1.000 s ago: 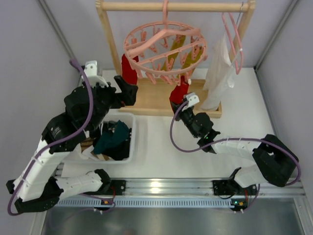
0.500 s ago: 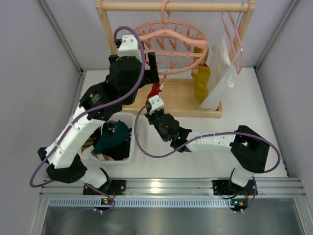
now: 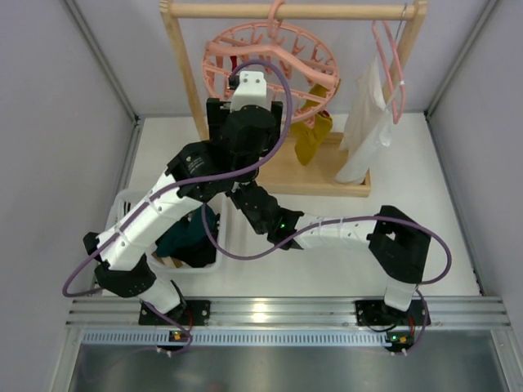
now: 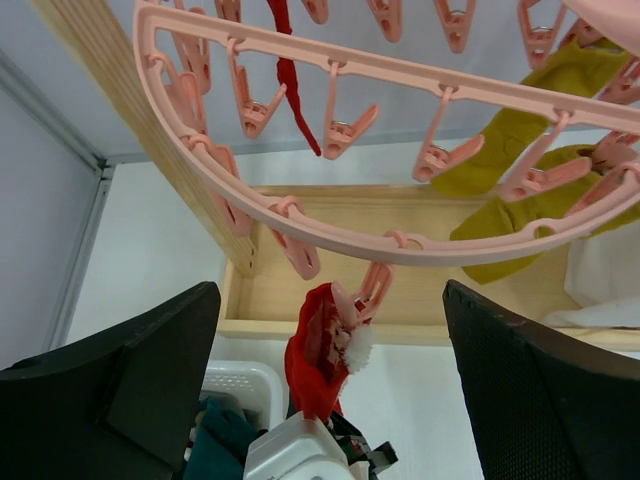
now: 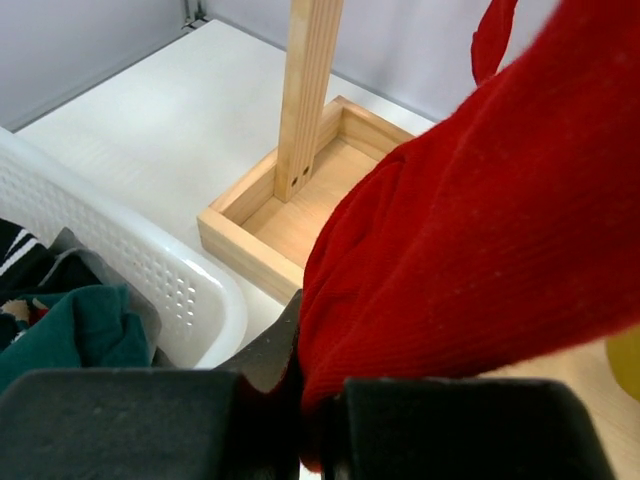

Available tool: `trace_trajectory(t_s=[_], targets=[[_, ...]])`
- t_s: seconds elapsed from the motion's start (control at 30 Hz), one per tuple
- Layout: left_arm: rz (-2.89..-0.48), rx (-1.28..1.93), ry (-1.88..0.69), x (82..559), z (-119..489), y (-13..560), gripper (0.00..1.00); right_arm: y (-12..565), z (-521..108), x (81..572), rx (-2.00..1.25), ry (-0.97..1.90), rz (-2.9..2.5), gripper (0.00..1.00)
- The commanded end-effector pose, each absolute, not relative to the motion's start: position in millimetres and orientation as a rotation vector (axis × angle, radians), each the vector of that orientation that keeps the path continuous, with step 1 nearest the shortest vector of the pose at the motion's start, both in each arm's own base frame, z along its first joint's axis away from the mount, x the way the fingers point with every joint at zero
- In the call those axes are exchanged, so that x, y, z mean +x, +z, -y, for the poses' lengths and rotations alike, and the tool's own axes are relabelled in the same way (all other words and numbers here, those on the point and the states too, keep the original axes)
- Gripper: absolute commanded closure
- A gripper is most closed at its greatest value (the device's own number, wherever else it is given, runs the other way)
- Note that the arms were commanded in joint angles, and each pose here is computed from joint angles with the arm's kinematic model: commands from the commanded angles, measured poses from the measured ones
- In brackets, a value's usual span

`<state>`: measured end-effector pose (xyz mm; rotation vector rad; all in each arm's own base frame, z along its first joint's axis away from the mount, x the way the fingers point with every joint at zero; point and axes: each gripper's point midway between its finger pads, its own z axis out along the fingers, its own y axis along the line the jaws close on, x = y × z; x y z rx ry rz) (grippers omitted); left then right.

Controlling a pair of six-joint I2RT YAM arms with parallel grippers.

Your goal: Remove the socks clipped to the hanger

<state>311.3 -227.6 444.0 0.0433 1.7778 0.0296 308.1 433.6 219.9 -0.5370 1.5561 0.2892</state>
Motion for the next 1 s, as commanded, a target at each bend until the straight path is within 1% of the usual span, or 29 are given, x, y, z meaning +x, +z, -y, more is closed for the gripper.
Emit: trace_trajectory(t_s=[0.0, 0.2, 0.33, 0.57, 0.77, 0.8, 0.87, 0.97], targets=[[-1.759, 0.013, 0.152, 313, 212, 444, 0.04, 230, -449, 301, -0.566, 0.319, -1.553, 1.0], [-1.79, 0.043, 0.177, 316, 220, 424, 0.09, 230, -459, 302, -0.598, 0.321, -1.57, 1.0], [-1.804, 0.06, 0.183, 318, 224, 417, 0.15, 229, -467, 301, -0.616, 0.333, -1.573, 1.0], [-1.826, 0.105, 0.227, 326, 232, 401, 0.17, 233, -470, 302, -0.638, 0.334, -1.556, 1.0], [-1.869, 0.078, 0.252, 339, 218, 383, 0.23, 239, -468, 298, -0.646, 0.355, -1.538, 1.0], [-1.876, 0.072, 0.257, 342, 215, 381, 0.26, 240, -469, 297, -0.65, 0.362, -1.534, 1.0], [-1.881, 0.072, 0.27, 347, 215, 377, 0.28, 240, -470, 296, -0.656, 0.366, -1.532, 1.0], [-1.883, 0.079, 0.255, 348, 219, 378, 0.3, 239, -472, 295, -0.663, 0.377, -1.528, 1.0]])
